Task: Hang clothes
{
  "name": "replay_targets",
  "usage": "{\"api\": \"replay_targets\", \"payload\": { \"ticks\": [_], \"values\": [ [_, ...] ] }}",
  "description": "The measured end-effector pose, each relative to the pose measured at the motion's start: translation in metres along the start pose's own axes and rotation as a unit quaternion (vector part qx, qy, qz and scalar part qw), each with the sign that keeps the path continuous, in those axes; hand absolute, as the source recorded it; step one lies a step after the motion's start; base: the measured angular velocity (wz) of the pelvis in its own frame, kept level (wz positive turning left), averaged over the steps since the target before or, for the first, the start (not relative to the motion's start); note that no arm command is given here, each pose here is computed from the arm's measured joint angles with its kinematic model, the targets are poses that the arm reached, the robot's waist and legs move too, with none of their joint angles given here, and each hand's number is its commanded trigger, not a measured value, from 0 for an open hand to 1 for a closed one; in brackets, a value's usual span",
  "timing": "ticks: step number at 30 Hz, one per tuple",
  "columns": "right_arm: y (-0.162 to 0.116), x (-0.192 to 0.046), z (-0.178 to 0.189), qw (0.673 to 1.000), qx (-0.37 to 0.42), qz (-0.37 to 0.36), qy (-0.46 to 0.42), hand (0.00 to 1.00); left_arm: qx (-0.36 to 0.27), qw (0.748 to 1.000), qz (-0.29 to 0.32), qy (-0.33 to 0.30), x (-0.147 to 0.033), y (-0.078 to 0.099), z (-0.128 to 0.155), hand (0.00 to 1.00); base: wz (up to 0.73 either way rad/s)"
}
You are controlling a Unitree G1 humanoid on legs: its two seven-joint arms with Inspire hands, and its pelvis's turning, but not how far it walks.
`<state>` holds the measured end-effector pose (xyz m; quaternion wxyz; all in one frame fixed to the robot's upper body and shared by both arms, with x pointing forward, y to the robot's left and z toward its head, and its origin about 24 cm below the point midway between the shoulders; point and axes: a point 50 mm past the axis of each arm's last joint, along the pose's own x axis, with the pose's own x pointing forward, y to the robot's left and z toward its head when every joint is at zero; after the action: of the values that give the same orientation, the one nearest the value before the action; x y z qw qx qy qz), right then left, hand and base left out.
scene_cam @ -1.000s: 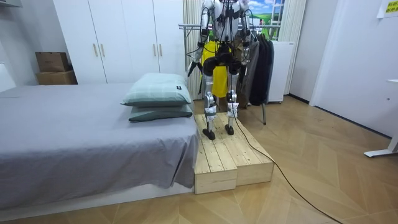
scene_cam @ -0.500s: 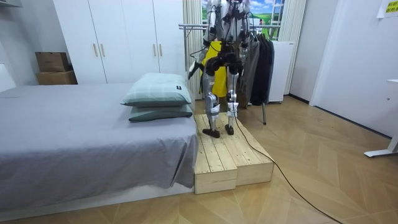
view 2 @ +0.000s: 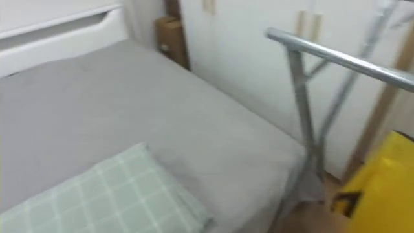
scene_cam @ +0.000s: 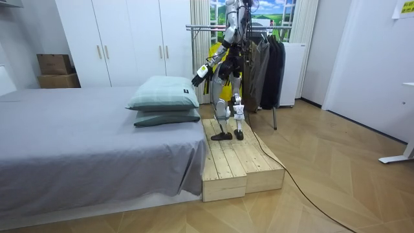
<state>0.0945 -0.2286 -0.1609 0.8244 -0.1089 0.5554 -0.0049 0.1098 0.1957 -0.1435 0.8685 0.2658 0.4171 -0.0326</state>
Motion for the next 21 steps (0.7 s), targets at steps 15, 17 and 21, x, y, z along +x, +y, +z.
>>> {"api": "replay_targets", "payload": {
  "ticks": [15, 17, 21],
  "values": [
    [-0.008, -0.007, -0.026, 0.995, 0.055, -0.08, 0.017, 0.0, -0.021, 1.0, 0.002, 0.012, 0.008, 0.003, 0.003, 0.0, 0.63],
    [-0.007, -0.007, -0.027, 0.995, 0.061, -0.078, 0.017, 0.0, -0.019, 1.0, 0.012, 0.012, 0.007, 0.006, 0.0, 0.0, 0.79],
    [-0.004, -0.014, -0.053, 0.991, 0.077, -0.095, 0.059, 0.0, -0.008, 0.999, 0.028, 0.027, 0.004, 0.015, -0.013, 0.0, 0.98]
  ]
}}
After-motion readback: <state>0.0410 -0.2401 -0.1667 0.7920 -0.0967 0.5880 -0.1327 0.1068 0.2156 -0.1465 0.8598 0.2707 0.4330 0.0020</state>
